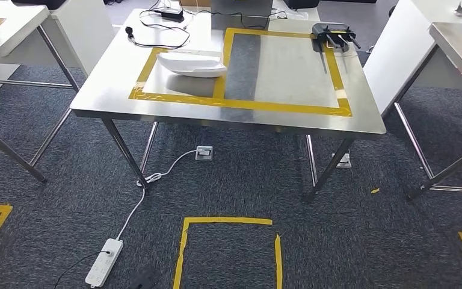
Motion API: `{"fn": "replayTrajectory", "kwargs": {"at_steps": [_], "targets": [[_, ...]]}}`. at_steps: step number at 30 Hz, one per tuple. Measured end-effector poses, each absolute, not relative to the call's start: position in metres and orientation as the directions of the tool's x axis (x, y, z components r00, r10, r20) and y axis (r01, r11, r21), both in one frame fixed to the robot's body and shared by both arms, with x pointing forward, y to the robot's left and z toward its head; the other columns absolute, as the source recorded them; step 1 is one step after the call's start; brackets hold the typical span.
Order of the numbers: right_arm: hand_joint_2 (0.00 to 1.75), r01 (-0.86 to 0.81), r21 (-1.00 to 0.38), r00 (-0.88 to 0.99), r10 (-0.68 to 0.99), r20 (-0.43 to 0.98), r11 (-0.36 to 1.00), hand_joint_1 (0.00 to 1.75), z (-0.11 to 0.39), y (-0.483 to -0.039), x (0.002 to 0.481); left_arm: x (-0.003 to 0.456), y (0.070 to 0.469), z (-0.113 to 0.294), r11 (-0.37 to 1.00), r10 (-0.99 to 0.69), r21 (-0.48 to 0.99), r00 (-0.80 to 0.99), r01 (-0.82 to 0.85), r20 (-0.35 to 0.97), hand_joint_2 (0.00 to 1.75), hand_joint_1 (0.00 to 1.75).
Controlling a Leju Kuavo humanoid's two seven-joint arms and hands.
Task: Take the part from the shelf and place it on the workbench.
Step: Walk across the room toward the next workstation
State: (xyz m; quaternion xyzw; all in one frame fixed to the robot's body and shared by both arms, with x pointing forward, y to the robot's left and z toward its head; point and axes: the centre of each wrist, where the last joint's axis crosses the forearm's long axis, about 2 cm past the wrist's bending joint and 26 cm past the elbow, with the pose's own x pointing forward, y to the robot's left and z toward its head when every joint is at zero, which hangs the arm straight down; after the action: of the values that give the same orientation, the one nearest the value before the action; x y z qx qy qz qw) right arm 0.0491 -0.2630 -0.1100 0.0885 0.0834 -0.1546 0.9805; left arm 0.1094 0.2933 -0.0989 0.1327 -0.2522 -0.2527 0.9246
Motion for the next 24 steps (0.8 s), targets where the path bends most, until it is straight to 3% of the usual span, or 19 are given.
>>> {"fn": "replayTrajectory", "kwargs": {"at_steps": [8, 15, 17, 19, 21, 24], "targets": [[0.0, 0.299, 0.135, 0.944, -0.272, -0.184, 0.945, 0.0, -0.11, -0.271, 0.053, 0.06, 0.3, -0.108, 0.934, -0.214, 0.343, 0.923, 0.098, 0.32, 0.0, 0.0], [0.0, 0.276, 0.123, 0.952, -0.254, -0.172, 0.953, 0.0, -0.11, -0.274, 0.055, 0.048, 0.299, -0.11, 0.947, -0.096, 0.322, 0.956, 0.002, 0.276, 0.0, 0.0], [0.0, 0.274, 0.123, 0.952, -0.252, -0.171, 0.954, 0.0, -0.11, -0.274, 0.055, 0.047, 0.298, -0.11, 0.96, -0.071, 0.282, 0.959, -0.01, 0.275, 0.87, 0.0], [0.87, 0.279, 0.123, 0.951, -0.256, -0.17, 0.952, 0.0, -0.11, -0.275, 0.056, 0.048, 0.297, -0.11, 0.972, -0.066, 0.233, 0.957, -0.002, 0.283, 1.75, 0.0], [1.75, 0.285, 0.124, 0.95, -0.263, -0.17, 0.95, 0.0, -0.11, -0.275, 0.056, 0.049, 0.294, -0.111, 0.978, -0.078, 0.209, 0.955, 0.017, 0.288, 1.75, 0.0], [1.75, 0.289, 0.125, 0.949, -0.266, -0.17, 0.949, 0.0, -0.11, -0.276, 0.057, 0.048, 0.291, -0.111, 0.981, -0.082, 0.191, 0.963, 0.032, 0.258, 1.75, 0.0]]}}
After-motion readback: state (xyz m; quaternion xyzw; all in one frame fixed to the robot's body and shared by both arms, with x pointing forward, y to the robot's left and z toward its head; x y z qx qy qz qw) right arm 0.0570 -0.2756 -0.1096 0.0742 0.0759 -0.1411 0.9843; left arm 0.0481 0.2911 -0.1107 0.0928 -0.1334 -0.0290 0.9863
